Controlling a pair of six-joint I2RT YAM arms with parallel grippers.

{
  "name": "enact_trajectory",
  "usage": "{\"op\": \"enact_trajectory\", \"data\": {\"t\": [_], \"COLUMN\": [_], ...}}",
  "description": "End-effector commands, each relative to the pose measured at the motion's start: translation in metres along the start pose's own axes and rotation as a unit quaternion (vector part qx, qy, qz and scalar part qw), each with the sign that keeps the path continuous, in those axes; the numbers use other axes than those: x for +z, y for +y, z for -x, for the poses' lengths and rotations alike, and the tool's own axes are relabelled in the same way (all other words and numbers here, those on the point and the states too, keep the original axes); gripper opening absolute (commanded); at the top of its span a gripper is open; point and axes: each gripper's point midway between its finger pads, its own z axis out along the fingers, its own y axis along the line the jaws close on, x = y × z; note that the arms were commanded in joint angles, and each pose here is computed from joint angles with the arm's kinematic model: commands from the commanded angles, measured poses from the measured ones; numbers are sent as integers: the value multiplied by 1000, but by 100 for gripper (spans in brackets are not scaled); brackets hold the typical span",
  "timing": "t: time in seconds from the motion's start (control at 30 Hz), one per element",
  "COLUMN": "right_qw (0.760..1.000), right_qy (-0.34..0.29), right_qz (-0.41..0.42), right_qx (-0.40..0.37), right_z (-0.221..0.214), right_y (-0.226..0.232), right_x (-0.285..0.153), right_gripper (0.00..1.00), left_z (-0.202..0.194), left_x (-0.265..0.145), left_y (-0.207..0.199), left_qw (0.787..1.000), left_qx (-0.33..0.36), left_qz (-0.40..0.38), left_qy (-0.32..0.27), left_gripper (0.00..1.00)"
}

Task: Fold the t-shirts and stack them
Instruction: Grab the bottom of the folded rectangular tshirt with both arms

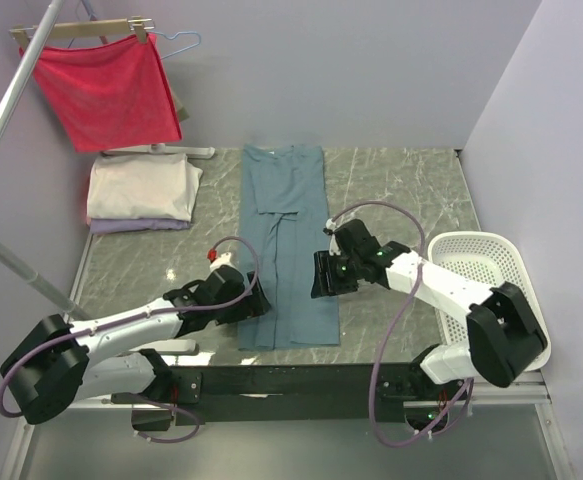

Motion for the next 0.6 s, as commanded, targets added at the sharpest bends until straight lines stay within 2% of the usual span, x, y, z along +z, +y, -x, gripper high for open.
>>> {"op": "enact_trajectory", "data": {"t": [0.0, 0.27, 0.43, 0.57], "right_qw": [999, 999, 998, 992], "right_qy": [-30, 11, 52, 75], "right_qz": [31, 46, 8, -86], "right_qx": [-3, 21, 39, 51], "right_z": [6, -14, -37, -57], "right_y": [17, 15, -2, -34], "right_x": [-14, 18, 34, 35], "right_gripper": [59, 59, 58, 58], "left_z": [-15, -61, -74, -64], "left_x": [1, -3, -15, -26], "left_y": [27, 55, 74, 80], "left_qw": [998, 994, 991, 991], "left_qx": [-25, -55, -87, -87], "left_qz": [49, 76, 86, 102], "left_qy": [6, 52, 52, 29], "left_gripper": [99, 99, 100, 99]}}
